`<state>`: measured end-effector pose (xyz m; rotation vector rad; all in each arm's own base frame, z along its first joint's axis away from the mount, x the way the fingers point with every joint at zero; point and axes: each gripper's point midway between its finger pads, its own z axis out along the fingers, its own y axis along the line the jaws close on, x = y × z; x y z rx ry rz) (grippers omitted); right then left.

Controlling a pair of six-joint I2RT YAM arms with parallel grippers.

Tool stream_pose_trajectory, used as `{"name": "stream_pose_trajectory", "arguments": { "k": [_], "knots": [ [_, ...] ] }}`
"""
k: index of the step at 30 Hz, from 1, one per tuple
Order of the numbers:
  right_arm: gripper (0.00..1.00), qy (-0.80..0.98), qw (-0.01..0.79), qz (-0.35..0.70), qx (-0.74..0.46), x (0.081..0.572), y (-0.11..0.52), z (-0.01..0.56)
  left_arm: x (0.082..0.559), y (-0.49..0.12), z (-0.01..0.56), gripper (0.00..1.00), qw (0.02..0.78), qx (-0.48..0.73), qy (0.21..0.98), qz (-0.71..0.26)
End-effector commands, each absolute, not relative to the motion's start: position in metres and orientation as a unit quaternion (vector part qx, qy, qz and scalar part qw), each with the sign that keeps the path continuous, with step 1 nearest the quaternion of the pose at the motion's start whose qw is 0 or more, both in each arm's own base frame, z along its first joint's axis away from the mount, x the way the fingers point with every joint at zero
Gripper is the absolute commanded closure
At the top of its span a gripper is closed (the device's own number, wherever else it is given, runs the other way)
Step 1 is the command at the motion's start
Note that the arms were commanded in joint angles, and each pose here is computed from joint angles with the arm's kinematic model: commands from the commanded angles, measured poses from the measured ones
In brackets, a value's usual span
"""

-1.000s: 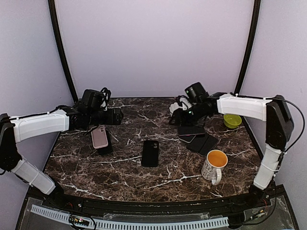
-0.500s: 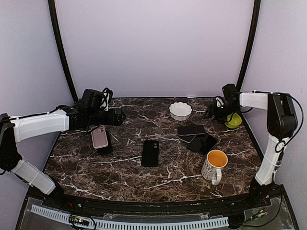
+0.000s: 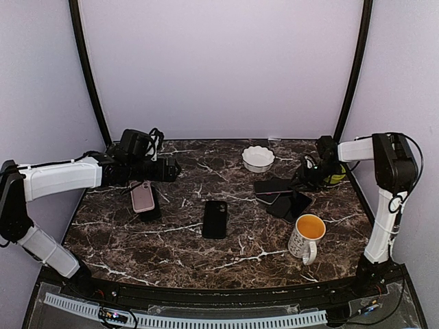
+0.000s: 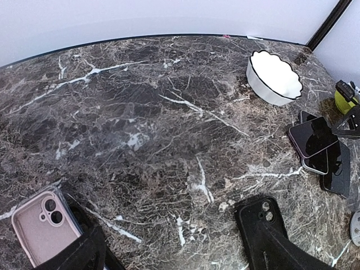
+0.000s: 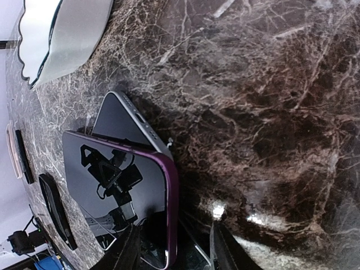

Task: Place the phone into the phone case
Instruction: Pick up the phone.

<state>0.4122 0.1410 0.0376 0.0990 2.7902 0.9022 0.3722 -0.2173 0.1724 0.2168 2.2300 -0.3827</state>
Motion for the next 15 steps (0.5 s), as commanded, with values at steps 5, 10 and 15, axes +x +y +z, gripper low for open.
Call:
{"name": "stream_pose_trajectory", "arguments": {
  "k": [5,10,15],
  "knots": [
    [0.61,0.923,0.089,0.372,0.041,0.406,0.154,0.034,0.374,-0.220,0.169,0.08,0.415,0.091,0.891,-0.158],
    [0.63,0.921,0.091,0.375,0.046,0.407,0.153,0.034,0.373,-0.223,0.168,0.09,0.410,0.094,0.892,-0.166],
    [0.63,0.933,0.109,0.342,0.039,0.415,0.144,0.041,0.370,-0.231,0.167,0.13,0.407,0.114,0.888,-0.182]
  ]
}}
